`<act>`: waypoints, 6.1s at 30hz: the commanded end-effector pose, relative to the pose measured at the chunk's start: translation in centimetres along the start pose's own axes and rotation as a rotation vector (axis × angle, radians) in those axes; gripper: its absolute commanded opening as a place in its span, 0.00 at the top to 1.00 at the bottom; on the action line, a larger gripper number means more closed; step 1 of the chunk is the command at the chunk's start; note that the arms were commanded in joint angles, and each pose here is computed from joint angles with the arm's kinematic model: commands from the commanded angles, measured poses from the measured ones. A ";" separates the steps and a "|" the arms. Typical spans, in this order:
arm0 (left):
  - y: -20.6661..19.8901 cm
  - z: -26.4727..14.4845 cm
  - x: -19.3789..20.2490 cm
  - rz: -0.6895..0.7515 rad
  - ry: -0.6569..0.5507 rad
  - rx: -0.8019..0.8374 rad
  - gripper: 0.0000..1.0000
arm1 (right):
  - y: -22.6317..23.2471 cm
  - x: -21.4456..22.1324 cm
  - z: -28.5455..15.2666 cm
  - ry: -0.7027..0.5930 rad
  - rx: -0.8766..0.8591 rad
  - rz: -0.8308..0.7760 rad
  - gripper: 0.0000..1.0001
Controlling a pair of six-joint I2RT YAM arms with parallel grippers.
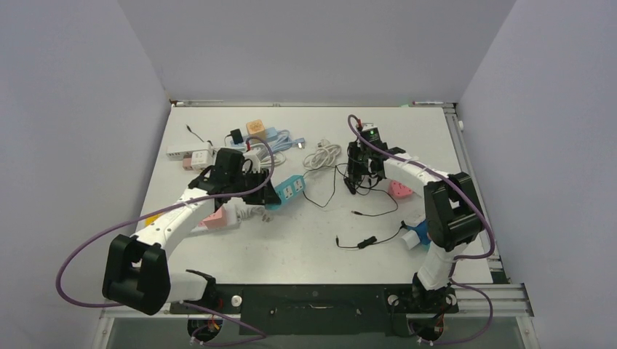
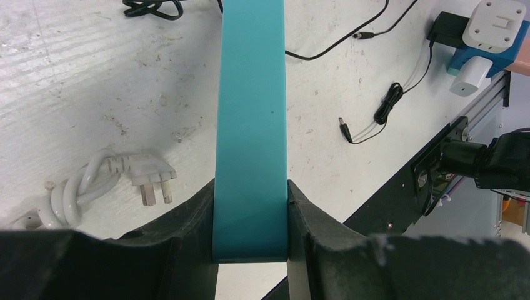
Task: Pull the plug off the socket
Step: Place the socket at the center of the board, then move the socket to the center of the board.
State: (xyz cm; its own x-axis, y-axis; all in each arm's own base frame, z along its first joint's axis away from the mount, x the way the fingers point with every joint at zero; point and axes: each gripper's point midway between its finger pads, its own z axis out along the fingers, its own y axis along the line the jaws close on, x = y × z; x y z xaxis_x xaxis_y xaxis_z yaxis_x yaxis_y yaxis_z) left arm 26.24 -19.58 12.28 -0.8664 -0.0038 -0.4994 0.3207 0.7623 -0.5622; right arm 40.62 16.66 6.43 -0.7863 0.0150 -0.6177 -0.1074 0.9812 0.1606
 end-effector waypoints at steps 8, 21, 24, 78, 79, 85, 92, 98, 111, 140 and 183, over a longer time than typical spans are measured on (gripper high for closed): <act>-2.2 1.4 -2.5 -0.009 -0.043 0.064 1.00 | 0.5 -2.6 0.3 -0.071 -0.059 0.029 0.45; -2.9 4.6 -3.7 -0.072 -0.056 0.067 1.00 | 0.9 -4.4 -3.3 -0.139 -0.106 0.026 0.13; -3.2 5.6 -3.9 -0.074 -0.065 0.065 1.00 | 1.2 -4.5 -5.2 -0.169 -0.129 0.035 0.09; -7.2 17.1 -10.4 0.028 -0.216 -0.036 0.25 | -7.7 3.8 -20.6 -0.389 0.160 0.245 0.10; -7.4 16.7 -10.7 0.037 -0.225 -0.036 0.23 | -7.8 3.7 -20.9 -0.397 0.167 0.250 0.10; -8.7 12.5 -12.6 0.080 -0.283 -0.071 0.02 | -10.0 3.9 -21.8 -0.384 0.307 0.327 0.10; -10.6 5.0 -14.2 0.096 -0.362 -0.077 0.04 | -12.7 5.0 -24.4 -0.400 0.475 0.473 0.10; -13.0 -1.3 -13.3 0.159 -0.384 0.006 0.04 | -13.5 6.1 -24.8 -0.373 0.533 0.525 0.10; -9.0 -6.5 -10.4 0.240 -0.482 -0.063 0.04 | -14.3 10.5 -21.2 -0.105 0.626 0.513 0.10; -9.1 -8.3 -9.7 0.270 -0.538 -0.061 0.04 | -9.8 15.6 -16.1 0.129 0.433 0.510 0.04; -3.2 -9.0 -11.3 0.206 -0.641 -0.291 0.04 | 11.8 7.1 -20.0 -0.191 -0.023 0.214 0.10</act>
State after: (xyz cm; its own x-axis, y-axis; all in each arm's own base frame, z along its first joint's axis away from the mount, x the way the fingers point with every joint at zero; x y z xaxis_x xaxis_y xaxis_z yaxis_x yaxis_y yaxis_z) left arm 30.60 -17.05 23.78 -0.4595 -0.1247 -0.8794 0.2790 0.9197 -0.2762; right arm 19.75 26.91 13.77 -0.7687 0.1942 -0.6094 0.0347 0.9640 0.2636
